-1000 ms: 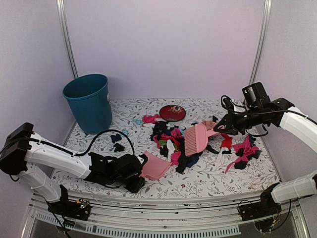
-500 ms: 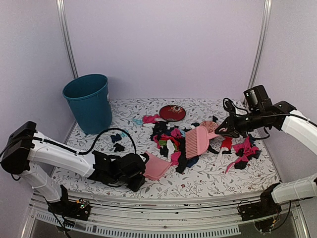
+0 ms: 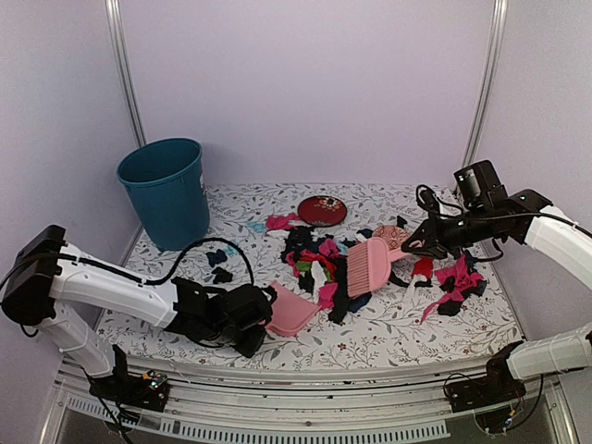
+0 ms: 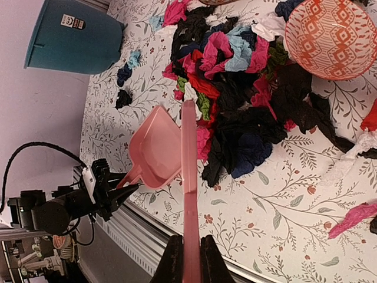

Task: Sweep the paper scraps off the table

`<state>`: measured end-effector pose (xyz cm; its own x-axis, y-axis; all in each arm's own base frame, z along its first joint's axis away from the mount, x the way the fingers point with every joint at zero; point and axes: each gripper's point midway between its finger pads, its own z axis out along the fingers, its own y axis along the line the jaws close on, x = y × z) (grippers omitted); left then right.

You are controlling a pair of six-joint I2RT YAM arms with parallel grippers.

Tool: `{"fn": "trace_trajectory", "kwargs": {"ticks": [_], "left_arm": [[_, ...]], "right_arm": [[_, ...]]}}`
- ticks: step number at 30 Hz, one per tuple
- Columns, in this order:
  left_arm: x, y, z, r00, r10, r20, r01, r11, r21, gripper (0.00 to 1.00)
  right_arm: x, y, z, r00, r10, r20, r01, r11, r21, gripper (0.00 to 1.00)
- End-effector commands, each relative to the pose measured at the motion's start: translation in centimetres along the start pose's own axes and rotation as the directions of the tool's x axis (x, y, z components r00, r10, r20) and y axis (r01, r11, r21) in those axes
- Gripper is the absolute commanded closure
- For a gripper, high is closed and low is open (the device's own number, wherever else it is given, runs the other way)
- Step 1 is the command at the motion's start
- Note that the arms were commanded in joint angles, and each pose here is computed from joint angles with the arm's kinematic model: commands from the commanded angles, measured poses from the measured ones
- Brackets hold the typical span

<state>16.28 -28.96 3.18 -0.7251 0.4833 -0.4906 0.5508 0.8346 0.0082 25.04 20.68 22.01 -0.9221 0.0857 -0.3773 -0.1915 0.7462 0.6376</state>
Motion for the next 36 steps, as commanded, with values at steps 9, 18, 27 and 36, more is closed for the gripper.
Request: {"fn": "trace_trajectory", "kwargs": {"ticks": [9, 18, 27, 36], "left_arm": [[-2.8, -1.1, -7.8, 0.996, 0.034, 0.087, -0.046, 0.989, 0.143, 0.76], [-5.1, -6.6, -8.5, 0.968, 0.230, 0.098, -0.248, 0.931, 0.269, 0.77], [-5.7, -8.5, -8.5, 0.945, 0.308, 0.106, -0.326, 0.896, 0.303, 0.77], [-4.1, -8.2, -7.2, 0.925, 0.371, 0.083, -0.378, 0.875, 0.302, 0.77]], "right_arm": [[-7.2, -7.1, -9.7, 0.978, -0.185, 0.096, 0.069, 0.720, 0.691, 0.99], [-9.5, -13.6, -13.1, 0.985, -0.153, 0.077, 0.000, 0.452, 0.892, 0.99], [-9.1, -18.8, -14.6, 0.991, -0.058, 0.119, -0.090, 0.369, 0.925, 0.99], [-8.0, -21.3, -9.0, 0.999, 0.028, -0.037, 0.020, 0.458, 0.889, 0.99]]}}
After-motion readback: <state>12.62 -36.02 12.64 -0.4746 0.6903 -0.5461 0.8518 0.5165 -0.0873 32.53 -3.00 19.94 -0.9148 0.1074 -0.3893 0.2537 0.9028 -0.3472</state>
